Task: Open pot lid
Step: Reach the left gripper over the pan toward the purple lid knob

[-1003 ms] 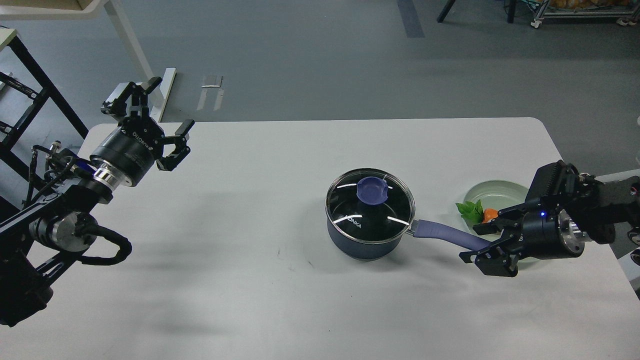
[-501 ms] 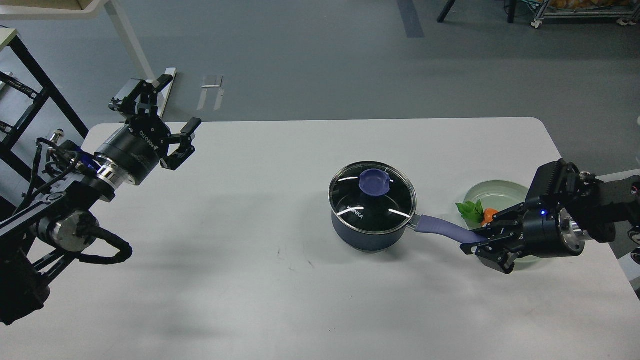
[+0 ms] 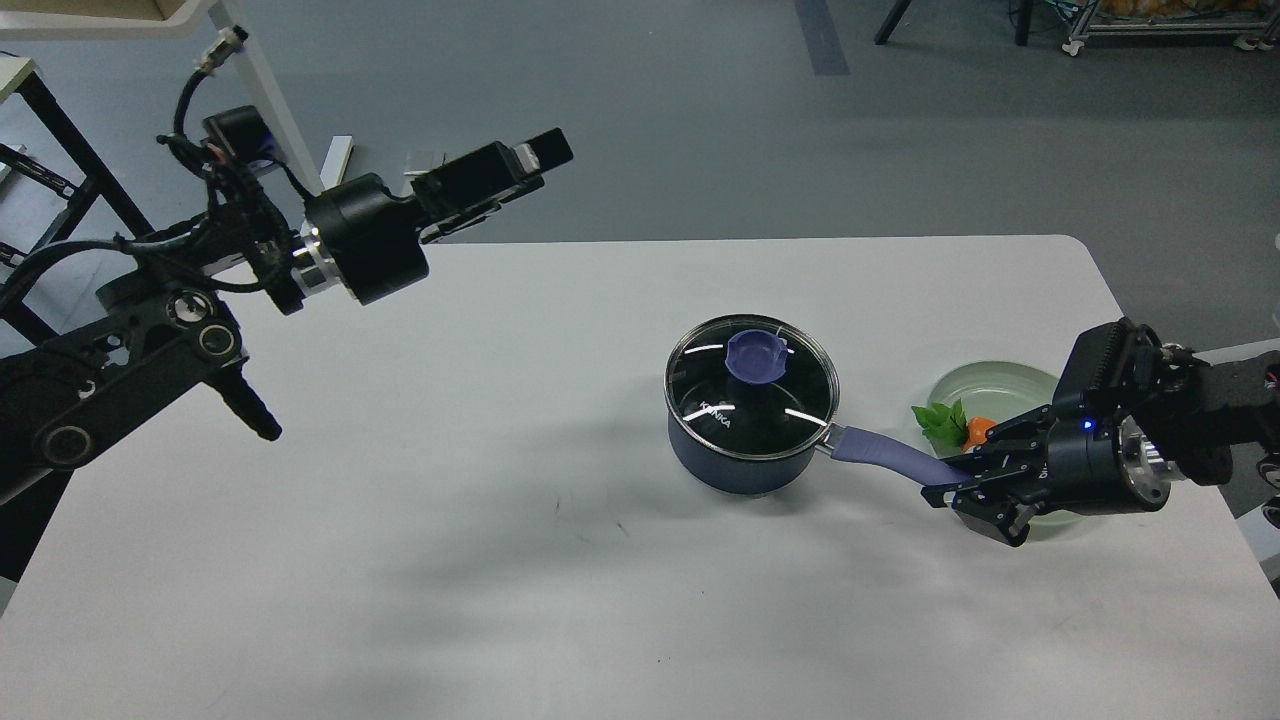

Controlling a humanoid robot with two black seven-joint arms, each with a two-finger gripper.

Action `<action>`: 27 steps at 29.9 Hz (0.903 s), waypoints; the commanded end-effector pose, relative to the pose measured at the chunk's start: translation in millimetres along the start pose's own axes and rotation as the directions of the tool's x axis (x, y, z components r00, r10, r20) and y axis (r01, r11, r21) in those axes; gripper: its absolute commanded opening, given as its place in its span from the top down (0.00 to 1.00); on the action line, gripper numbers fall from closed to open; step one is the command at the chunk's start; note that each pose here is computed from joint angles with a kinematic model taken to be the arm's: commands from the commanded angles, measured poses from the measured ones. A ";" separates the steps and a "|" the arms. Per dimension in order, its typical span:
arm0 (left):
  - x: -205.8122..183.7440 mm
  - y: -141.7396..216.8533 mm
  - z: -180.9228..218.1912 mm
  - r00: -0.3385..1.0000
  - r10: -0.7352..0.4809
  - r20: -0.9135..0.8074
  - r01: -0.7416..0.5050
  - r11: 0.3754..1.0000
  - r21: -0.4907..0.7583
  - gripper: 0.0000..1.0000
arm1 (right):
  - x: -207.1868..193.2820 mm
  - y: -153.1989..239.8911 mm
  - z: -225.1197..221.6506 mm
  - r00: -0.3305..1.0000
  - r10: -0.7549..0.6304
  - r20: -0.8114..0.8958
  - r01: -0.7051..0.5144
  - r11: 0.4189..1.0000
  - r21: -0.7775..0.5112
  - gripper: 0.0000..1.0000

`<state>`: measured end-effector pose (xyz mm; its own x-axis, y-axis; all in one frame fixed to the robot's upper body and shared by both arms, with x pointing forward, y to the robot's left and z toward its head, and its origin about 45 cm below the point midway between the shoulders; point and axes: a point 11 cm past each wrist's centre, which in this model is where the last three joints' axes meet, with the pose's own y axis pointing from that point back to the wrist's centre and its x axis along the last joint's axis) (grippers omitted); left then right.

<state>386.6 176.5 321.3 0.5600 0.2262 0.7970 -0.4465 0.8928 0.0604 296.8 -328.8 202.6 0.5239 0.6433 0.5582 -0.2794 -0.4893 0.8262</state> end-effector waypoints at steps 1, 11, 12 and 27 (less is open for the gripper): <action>-18.4 -32.3 14.1 0.914 -0.230 0.334 0.232 0.972 0.034 0.01 | -0.6 -0.9 -0.8 1.000 0.000 0.002 0.000 1.000 0.003 0.69; -54.5 -100.7 18.2 0.635 -0.363 0.682 0.418 0.904 0.093 0.01 | -2.3 -1.0 -1.2 1.000 -0.003 0.008 0.002 1.000 0.005 0.69; -56.5 -106.9 16.1 0.618 -0.366 0.696 0.420 0.902 0.102 0.01 | -2.9 -1.2 -1.4 1.000 -0.003 0.009 0.003 1.000 0.005 0.69; -96.4 -152.1 5.1 0.556 -0.411 0.723 0.464 0.875 0.140 0.01 | -3.7 0.2 -0.5 1.000 -0.004 0.012 0.004 1.000 0.002 0.69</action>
<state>395.2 21.2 241.8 -0.0186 -0.5221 0.8527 -0.2225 0.8336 0.5055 294.4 -330.5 200.6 0.5342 0.6381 0.5545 -0.2750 -0.4891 0.8278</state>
